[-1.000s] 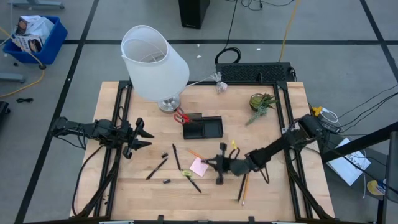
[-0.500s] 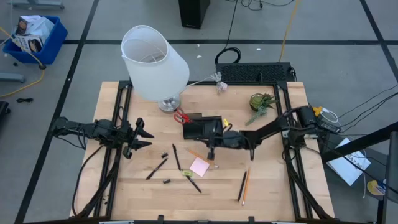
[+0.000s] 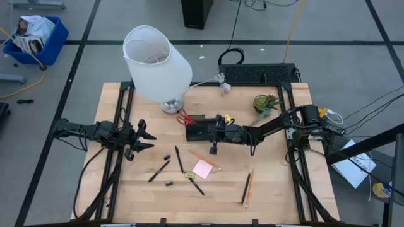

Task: Pick and place office supplies into organizer
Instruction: Put the bottom right black binder clip into the bottom left compartment of the desk organizer, then put the left yellow pencil into the top left compartment of the desk organizer

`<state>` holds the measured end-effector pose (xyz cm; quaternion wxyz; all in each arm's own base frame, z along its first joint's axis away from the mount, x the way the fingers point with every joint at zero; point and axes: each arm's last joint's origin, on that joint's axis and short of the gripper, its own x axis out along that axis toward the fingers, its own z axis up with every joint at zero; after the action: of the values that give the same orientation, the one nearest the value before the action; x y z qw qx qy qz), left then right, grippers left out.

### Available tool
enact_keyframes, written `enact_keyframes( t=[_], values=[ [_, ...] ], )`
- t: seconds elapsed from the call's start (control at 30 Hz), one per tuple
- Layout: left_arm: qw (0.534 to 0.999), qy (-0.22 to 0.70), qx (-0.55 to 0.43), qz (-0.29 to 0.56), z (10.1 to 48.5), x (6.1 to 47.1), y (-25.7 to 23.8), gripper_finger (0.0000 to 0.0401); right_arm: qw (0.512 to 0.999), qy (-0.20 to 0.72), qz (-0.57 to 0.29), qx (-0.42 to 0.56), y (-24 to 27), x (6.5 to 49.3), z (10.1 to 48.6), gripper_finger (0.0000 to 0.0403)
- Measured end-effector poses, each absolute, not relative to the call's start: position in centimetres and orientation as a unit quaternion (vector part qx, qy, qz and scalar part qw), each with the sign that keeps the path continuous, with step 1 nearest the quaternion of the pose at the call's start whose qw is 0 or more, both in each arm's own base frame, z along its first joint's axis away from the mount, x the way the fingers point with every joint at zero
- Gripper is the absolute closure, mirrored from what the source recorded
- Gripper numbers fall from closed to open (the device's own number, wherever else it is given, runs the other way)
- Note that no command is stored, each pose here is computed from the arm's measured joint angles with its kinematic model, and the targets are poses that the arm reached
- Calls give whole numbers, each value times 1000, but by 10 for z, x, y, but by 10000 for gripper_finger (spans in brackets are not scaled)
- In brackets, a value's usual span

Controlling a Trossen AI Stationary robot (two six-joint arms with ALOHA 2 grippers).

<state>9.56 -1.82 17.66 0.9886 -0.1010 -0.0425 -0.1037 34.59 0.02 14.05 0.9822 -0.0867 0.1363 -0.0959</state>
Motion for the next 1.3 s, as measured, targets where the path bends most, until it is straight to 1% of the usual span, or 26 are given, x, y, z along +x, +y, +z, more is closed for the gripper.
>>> enact_keyframes(
  t=[0.13, 0.3, 0.43, 0.53, 0.97, 1.07, 1.17, 1.3],
  values=[
    [989, -43, -101, -104, 177, 96, -18, 249, 983, 134, -90, -83, -2, 348, 132, 392],
    [989, -43, -101, -104, 177, 96, -18, 249, 980, 146, -109, -87, -3, 350, 117, 392],
    [989, -42, -101, -104, 177, 96, -18, 249, 982, 127, -114, -86, -3, 352, 116, 392],
    [989, -42, -101, -104, 176, 96, -18, 249, 981, 134, -113, -87, -3, 352, 113, 389],
    [989, -42, -101, -104, 176, 96, -18, 249, 982, 128, -116, -78, -3, 352, 114, 327],
    [989, -42, -101, -104, 177, 96, -18, 249, 990, 87, -101, -46, 3, 353, 122, 319],
    [989, -42, -101, -104, 177, 96, -18, 249, 998, 26, -53, -29, 16, 355, 134, 317],
    [989, -42, -101, -104, 177, 96, -18, 249, 1000, 2, -14, -27, 38, 353, 138, 320]
  ],
)
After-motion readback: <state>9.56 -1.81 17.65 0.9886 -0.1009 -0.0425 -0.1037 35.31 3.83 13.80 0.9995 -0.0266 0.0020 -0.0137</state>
